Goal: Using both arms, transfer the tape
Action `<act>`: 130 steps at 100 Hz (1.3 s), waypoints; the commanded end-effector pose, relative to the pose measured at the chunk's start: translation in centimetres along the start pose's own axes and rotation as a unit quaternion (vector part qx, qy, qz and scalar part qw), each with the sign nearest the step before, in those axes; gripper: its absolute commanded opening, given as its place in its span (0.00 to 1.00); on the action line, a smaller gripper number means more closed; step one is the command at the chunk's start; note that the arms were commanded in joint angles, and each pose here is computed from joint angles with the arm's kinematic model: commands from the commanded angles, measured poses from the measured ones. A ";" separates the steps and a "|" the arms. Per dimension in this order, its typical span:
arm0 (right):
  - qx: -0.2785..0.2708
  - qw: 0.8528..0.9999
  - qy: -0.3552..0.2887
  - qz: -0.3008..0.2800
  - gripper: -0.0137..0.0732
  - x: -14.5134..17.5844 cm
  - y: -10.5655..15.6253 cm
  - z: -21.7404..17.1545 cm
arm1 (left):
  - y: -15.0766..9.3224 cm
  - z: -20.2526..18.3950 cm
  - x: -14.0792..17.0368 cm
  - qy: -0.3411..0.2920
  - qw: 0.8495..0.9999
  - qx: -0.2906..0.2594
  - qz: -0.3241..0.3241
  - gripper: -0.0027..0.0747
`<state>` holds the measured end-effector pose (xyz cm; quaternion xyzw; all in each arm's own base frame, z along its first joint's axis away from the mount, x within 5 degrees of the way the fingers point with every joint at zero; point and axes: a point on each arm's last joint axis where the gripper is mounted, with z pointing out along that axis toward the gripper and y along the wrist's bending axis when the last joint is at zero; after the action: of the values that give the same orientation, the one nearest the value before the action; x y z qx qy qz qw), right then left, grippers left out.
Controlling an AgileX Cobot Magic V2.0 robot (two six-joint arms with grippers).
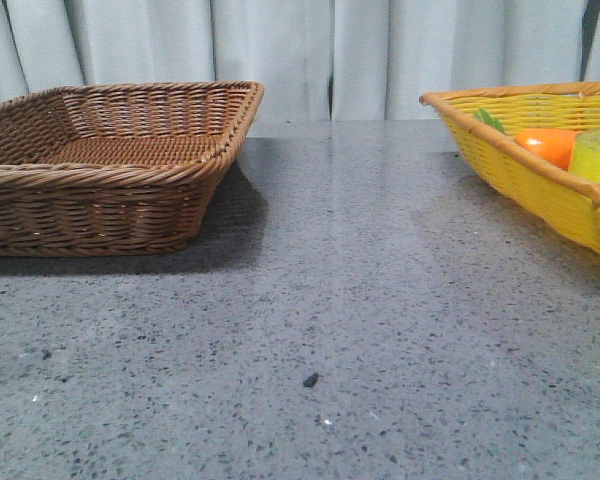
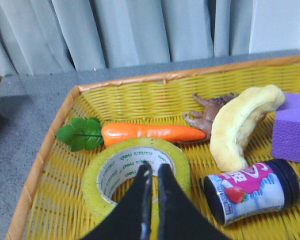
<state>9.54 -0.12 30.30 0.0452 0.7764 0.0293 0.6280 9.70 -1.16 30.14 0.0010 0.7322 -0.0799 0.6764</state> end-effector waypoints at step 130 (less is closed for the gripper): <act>-0.062 0.889 0.447 -0.075 0.16 -2.3 5.6 19.7 | -0.2 0.0 -1.9 -0.056 0.998 0.004 -0.014 0.01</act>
<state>29.48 5.12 27.19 -0.0616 0.9801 0.0502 0.1817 9.73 -1.17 30.15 -0.0026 0.7319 -0.0841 0.6762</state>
